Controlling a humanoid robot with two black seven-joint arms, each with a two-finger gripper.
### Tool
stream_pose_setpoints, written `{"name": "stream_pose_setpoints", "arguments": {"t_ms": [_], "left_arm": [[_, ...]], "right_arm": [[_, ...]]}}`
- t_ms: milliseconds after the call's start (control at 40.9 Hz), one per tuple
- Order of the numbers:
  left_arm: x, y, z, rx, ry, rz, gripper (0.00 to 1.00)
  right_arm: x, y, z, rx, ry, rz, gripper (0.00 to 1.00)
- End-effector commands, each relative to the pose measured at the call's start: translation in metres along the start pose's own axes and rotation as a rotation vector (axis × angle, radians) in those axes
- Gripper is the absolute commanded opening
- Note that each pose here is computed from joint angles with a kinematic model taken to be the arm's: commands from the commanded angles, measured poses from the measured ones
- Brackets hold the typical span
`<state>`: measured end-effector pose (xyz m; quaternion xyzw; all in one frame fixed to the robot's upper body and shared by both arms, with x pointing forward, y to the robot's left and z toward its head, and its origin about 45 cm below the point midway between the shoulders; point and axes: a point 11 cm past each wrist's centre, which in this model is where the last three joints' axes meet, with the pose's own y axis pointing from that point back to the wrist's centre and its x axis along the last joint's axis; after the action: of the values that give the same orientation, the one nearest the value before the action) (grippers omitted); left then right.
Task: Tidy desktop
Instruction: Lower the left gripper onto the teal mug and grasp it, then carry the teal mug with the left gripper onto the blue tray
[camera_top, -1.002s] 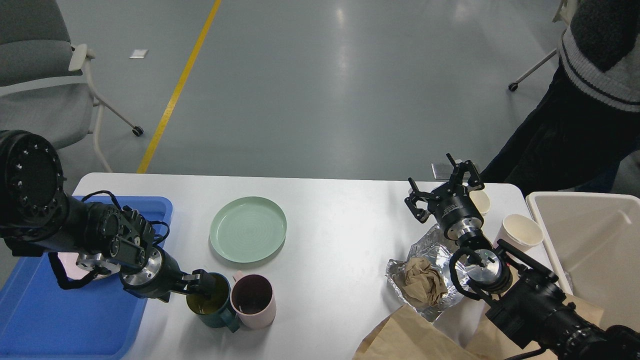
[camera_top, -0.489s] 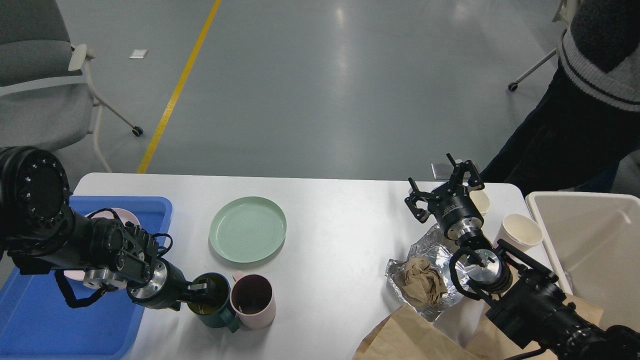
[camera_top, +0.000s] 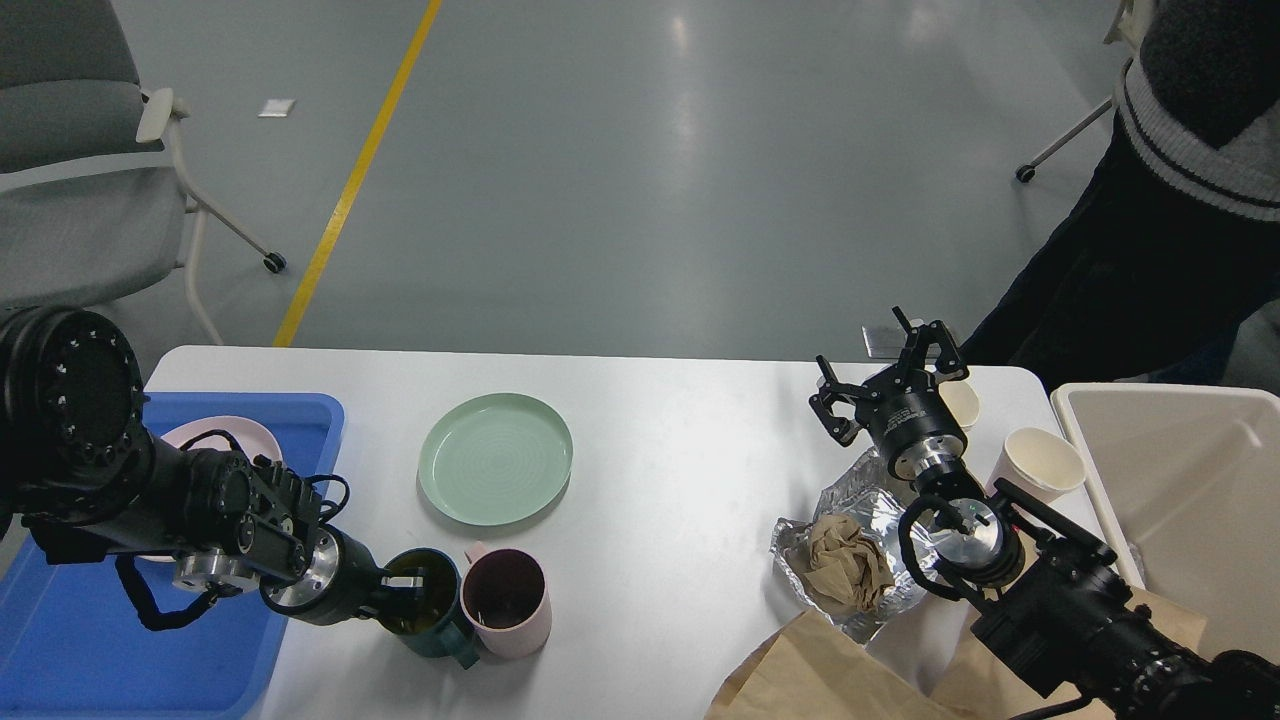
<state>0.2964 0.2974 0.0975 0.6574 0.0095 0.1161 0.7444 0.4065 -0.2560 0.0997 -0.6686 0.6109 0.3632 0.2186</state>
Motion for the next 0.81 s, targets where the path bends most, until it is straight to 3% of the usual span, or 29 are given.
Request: {"name": "stream_pose_setpoints", "arguments": {"t_ms": [0,220,415,562,782], "left_arm": [[-0.002,0.000,-0.002,0.004,0.002,-0.011,0.00],[0.002,0.004,-0.001,0.003,0.001,-0.003,0.00],[0.017,0.030,0.003,0.004,0.026,-0.093,0.00],[0.040,0.080,0.000,0.018,0.060,-0.192,0.00],[0.082,0.188,-0.006,0.091,0.065,-0.229,0.00]], "right_arm": [[0.000,0.000,0.000,0.001,0.000,0.000,1.00],[0.000,0.000,0.000,0.001,0.000,0.000,1.00],[0.000,0.000,0.000,0.001,0.000,0.001,1.00],[0.000,0.000,0.000,-0.001,0.001,0.000,1.00],[0.000,0.000,0.000,-0.001,0.001,0.000,1.00]]}}
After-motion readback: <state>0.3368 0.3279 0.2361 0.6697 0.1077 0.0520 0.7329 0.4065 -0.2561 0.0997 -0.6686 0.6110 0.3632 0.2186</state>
